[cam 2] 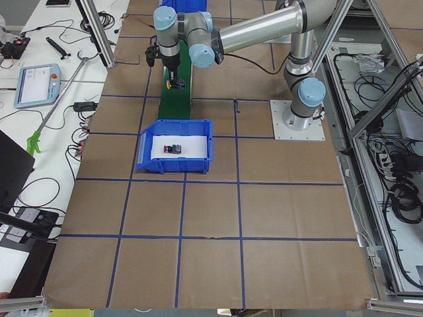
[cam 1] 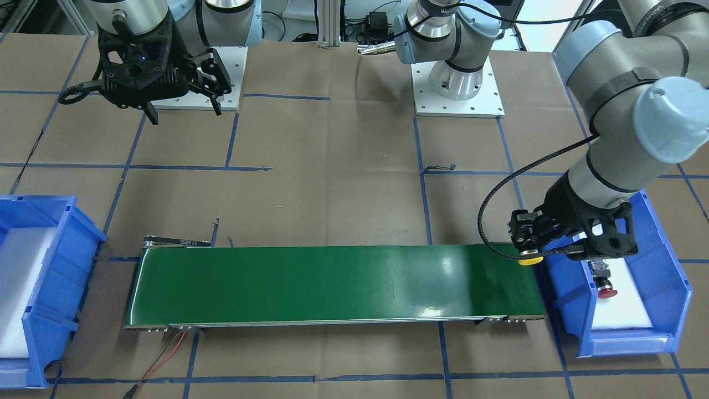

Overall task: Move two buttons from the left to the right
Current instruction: 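Carry the yellow button to the conveyor's near end and set it down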

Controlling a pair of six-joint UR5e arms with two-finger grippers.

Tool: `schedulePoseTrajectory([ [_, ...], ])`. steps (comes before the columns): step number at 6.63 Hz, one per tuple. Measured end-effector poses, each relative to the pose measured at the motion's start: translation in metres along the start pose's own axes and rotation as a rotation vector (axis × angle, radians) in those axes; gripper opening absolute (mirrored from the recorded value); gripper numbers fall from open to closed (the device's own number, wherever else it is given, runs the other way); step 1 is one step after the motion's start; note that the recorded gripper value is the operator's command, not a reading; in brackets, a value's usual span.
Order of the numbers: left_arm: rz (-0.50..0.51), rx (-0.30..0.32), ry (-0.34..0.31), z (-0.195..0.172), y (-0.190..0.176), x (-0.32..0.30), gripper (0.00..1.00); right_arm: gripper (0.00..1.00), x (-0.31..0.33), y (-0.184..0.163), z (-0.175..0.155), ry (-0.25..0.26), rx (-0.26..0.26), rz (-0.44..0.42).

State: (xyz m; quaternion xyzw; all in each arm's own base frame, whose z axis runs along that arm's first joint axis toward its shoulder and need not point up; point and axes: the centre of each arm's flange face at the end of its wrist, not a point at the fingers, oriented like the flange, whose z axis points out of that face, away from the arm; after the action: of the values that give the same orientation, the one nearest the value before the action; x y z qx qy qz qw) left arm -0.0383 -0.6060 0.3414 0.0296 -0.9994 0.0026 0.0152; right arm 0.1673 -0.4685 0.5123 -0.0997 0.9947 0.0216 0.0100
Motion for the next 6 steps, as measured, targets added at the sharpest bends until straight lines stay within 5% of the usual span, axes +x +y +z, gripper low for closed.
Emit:
schedulePoseTrajectory([
  [4,0.017,0.082,-0.016,0.070,0.016,0.000,0.02,1.00,0.000,0.000,0.000,0.000,0.000,0.000],
  [5,0.017,0.088,-0.016,0.076,0.010,-0.001,0.99,1.00,0.000,0.000,0.000,0.000,0.000,0.000],
  [6,0.013,0.105,-0.014,0.080,0.004,-0.001,1.00,1.00,0.000,0.000,0.000,-0.001,0.001,0.000],
])
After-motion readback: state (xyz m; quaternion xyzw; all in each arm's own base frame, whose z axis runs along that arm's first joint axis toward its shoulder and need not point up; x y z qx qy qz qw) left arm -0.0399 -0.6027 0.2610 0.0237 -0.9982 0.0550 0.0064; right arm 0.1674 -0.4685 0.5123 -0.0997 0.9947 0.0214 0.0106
